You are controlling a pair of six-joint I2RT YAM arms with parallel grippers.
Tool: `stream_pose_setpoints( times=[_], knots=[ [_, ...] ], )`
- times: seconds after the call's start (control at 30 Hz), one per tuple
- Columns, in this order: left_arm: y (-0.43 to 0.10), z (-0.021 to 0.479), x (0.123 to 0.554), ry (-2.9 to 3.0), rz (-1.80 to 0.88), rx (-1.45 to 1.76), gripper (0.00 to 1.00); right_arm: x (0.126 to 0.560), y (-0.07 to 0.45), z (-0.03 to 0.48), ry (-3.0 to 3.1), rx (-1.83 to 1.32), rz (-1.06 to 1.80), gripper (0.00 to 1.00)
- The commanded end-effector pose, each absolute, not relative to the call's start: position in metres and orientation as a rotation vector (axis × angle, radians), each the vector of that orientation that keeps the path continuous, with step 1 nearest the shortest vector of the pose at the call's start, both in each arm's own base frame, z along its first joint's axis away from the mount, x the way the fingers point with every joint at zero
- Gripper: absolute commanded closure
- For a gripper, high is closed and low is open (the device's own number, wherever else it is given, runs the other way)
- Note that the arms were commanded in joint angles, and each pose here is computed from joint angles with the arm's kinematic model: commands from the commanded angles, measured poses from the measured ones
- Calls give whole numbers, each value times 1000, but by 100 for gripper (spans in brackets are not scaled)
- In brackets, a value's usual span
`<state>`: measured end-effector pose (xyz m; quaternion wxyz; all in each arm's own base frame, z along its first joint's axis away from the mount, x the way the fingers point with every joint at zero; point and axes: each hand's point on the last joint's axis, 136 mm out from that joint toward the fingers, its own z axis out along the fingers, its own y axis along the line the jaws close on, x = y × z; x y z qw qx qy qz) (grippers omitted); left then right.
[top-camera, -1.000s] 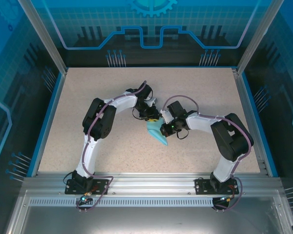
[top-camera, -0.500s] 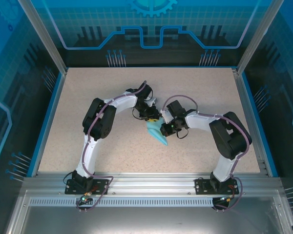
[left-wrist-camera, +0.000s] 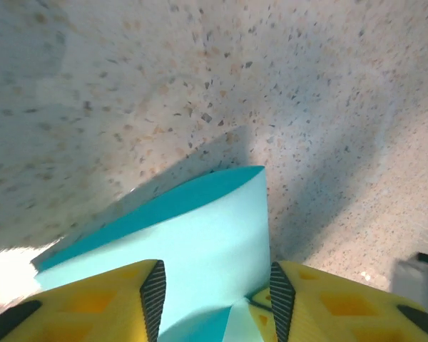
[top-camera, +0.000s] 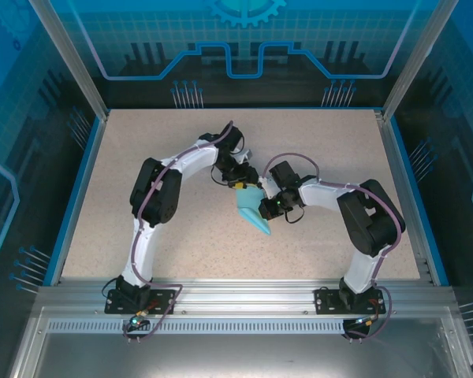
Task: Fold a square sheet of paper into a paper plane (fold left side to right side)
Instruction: Third fold the triangle at the center of the table.
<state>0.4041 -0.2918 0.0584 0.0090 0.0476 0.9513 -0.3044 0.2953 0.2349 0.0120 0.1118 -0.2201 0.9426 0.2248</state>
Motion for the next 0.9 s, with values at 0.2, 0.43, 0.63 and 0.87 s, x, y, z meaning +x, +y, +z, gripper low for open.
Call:
stream_pose_setpoints(
  times=[0.2, 0.43, 0.63, 0.87],
  knots=[
    [-282, 113, 357, 2862, -1178, 92, 74, 277, 222, -13, 2881, -644, 619, 100],
    [-295, 98, 327, 2892, -1315, 27, 78, 277, 223, -14, 2882, -656, 614, 100],
    [-308, 75, 323, 2951, -1334, -14, 80, 276, 223, -17, 2895, -666, 604, 100],
    [-315, 51, 323, 3014, -1280, -44, 81, 276, 222, -17, 2899, -670, 596, 100]
  ],
)
